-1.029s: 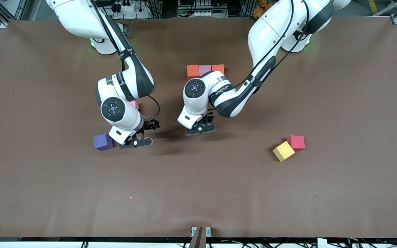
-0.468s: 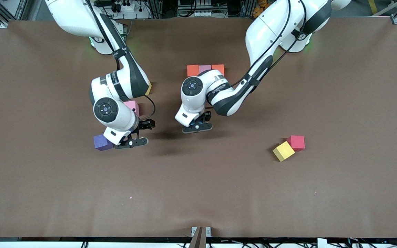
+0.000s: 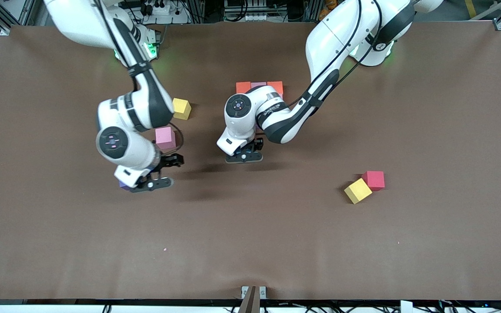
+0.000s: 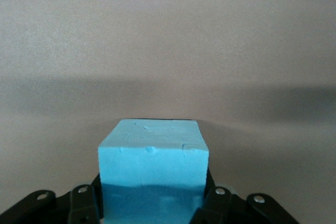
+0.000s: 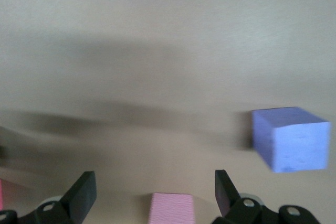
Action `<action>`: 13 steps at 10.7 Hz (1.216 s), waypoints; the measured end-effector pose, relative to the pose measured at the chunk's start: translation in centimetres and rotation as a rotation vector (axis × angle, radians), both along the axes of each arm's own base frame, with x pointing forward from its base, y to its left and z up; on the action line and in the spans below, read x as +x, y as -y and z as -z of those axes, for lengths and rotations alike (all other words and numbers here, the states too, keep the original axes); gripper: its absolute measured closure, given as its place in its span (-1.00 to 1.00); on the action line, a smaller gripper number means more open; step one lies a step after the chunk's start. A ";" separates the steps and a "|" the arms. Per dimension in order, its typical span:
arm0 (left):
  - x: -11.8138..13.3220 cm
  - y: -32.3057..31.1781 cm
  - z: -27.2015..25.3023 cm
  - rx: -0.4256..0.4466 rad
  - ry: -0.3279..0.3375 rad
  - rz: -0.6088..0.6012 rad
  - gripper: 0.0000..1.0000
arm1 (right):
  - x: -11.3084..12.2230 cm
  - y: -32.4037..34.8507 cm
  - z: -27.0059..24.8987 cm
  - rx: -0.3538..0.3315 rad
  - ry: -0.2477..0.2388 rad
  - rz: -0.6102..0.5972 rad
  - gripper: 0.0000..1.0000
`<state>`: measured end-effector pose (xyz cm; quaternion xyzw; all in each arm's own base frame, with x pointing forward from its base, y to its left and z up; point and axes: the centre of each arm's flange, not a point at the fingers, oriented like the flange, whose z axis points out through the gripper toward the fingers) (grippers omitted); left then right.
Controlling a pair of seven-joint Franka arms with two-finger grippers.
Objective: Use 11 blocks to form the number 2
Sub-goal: 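Place cyan below pink with the left gripper while the right gripper reaches purple, then grasp the purple block with the right gripper while the left gripper reaches yellow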
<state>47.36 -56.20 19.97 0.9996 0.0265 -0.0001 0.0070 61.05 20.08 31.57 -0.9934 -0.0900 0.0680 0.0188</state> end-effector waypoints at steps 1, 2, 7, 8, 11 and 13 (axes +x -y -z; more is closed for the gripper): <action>-0.2 0.1 0.0 0.000 -0.001 0.007 -0.34 | 0.5 1.9 -0.8 0.009 0.002 -0.007 -1.00; -0.5 0.4 0.0 0.000 -0.001 0.013 -0.35 | 0.7 3.1 -1.3 0.014 0.002 -0.010 -1.00; -1.6 0.8 0.7 0.011 -0.011 0.032 -0.36 | 0.6 3.6 -2.6 0.022 0.007 -0.016 -1.00; -1.7 0.7 0.8 0.013 -0.012 0.039 -0.35 | 0.6 3.7 -2.6 0.016 0.008 -0.018 -1.00; -1.7 0.7 0.8 0.015 -0.014 0.043 -0.40 | 0.5 4.5 -2.0 -0.005 -0.001 -0.018 -1.00; -1.8 0.6 0.9 0.024 -0.019 0.044 -0.40 | 0.4 4.7 -1.9 -0.006 -0.002 -0.016 -1.00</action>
